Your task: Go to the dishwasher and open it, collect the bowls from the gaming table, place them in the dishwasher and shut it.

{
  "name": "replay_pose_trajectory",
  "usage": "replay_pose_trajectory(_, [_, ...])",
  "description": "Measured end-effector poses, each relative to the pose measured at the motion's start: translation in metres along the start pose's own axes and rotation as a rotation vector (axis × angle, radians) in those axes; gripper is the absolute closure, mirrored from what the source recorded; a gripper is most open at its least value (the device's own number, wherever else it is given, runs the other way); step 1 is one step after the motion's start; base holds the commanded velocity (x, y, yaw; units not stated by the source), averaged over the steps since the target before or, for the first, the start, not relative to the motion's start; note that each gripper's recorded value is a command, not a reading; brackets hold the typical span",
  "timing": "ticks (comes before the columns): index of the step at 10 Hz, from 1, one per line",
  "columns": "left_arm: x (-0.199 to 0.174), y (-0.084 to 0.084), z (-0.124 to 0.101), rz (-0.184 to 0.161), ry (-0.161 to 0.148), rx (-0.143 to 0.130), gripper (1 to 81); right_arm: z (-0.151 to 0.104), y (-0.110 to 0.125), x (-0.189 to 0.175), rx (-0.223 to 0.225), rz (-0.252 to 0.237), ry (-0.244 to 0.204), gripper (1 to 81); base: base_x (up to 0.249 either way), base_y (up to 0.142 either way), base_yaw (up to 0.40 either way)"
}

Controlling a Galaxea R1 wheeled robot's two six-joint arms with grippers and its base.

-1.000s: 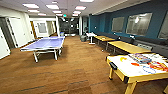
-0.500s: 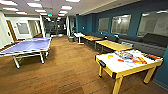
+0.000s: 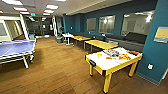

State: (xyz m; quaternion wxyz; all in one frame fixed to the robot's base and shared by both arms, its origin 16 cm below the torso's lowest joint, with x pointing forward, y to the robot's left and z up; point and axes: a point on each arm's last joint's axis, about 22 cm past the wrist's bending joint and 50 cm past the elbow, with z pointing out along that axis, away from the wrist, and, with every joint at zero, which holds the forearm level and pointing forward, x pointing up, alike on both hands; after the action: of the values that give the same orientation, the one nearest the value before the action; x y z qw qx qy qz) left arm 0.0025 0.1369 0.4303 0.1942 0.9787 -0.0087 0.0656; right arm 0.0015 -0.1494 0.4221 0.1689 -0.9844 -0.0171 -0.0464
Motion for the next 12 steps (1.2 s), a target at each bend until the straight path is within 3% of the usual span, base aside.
replay_pose_trajectory(2, [-0.001, -0.002, -0.001, 0.001, -0.004, 0.003, 1.0, 0.0, -0.001, -0.001, 0.001, 0.001, 0.002, 1.0, 0.0, -0.184, 0.0])
replay_pose_trajectory(3, [0.008, -0.001, 0.0, 0.003, 0.015, 0.002, 1.0, 0.0, 0.0, -0.007, 0.0, -0.001, -0.011, 1.0, 0.0, 0.0, 0.0])
replay_pose_trajectory(6, [-0.003, 0.0, 0.0, -0.001, -0.004, 0.0, 1.0, 0.0, 0.001, 0.003, -0.002, -0.004, 0.004, 1.0, 0.0, 0.0, 0.0])
replay_pose_trajectory(8, [0.0, 0.0, 0.0, -0.001, 0.0, 0.0, 1.0, 0.0, 0.0, 0.003, 0.0, -0.004, 0.004, 1.0, 0.0, 0.0, 0.0])
replay_pose_trajectory(12, [-0.01, 0.0, -0.001, -0.002, -0.013, 0.0, 1.0, 0.0, -0.001, -0.007, 0.001, -0.002, -0.014, 1.0, 0.113, 0.0, 0.0])
